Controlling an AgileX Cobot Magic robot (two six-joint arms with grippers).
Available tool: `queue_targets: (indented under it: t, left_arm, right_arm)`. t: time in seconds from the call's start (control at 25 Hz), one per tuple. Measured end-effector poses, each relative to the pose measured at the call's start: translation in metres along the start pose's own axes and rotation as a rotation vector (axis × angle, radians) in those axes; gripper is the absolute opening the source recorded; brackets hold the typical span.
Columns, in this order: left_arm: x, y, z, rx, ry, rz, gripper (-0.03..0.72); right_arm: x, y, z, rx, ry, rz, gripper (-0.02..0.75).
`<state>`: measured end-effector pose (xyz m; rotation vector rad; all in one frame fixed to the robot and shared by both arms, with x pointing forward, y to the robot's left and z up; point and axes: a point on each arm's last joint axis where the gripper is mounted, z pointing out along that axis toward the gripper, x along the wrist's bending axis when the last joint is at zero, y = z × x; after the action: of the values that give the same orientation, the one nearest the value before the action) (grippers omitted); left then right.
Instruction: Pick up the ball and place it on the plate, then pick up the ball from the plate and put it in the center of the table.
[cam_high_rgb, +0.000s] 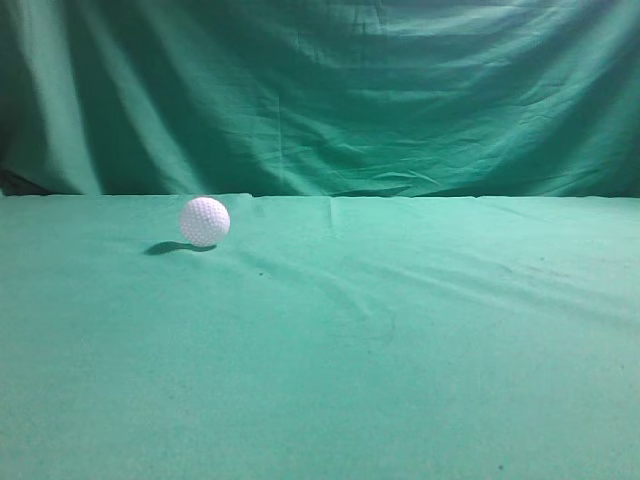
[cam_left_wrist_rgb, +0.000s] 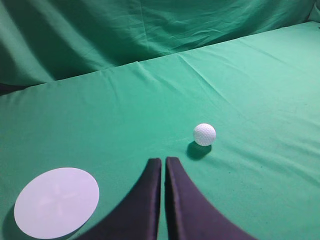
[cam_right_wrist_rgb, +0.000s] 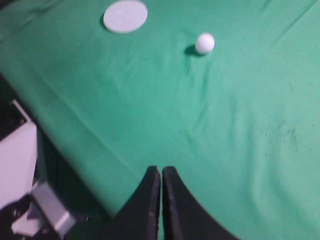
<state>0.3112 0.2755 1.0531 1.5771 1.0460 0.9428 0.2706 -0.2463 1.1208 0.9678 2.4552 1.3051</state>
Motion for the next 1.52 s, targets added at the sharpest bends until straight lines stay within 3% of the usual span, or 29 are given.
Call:
queue_targets:
  t: [0.12, 0.44, 0.6, 0.72, 0.92, 1.04, 1.24, 1.52]
  left_arm:
    - [0.0, 0.0, 0.0, 0.0, 0.0, 0.0, 0.0]
    - [0.0, 0.0, 0.0, 0.0, 0.0, 0.0, 0.0]
    - [0.0, 0.0, 0.0, 0.0, 0.0, 0.0, 0.0]
    - [0.0, 0.0, 0.0, 0.0, 0.0, 0.0, 0.0]
    - [0.0, 0.0, 0.0, 0.0, 0.0, 0.0, 0.0]
    - [0.0, 0.0, 0.0, 0.0, 0.0, 0.0, 0.0]
    - [0.0, 0.0, 0.0, 0.0, 0.0, 0.0, 0.0]
    - [0.0, 0.0, 0.0, 0.0, 0.0, 0.0, 0.0]
  right_arm:
    - [0.0, -0.016, -0.007, -0.03, -0.001, -0.002, 0.0]
    - [-0.012, -0.049, -0.002, -0.377, -0.118, -0.056, 0.0]
    - [-0.022, -0.066, 0.013, -0.531, -0.274, -0.009, 0.0]
    - [-0.032, -0.075, 0.025, -0.582, -0.43, 0.039, 0.0]
    - [-0.046, -0.098, 0.042, -0.55, -0.625, 0.111, 0.0]
    - [-0.054, -0.112, 0.054, -0.51, -0.693, 0.163, 0.0]
    - [-0.064, -0.137, 0.078, -0.457, -0.703, 0.208, 0.0]
    - [-0.065, -0.144, 0.082, -0.419, -0.696, 0.261, 0.0]
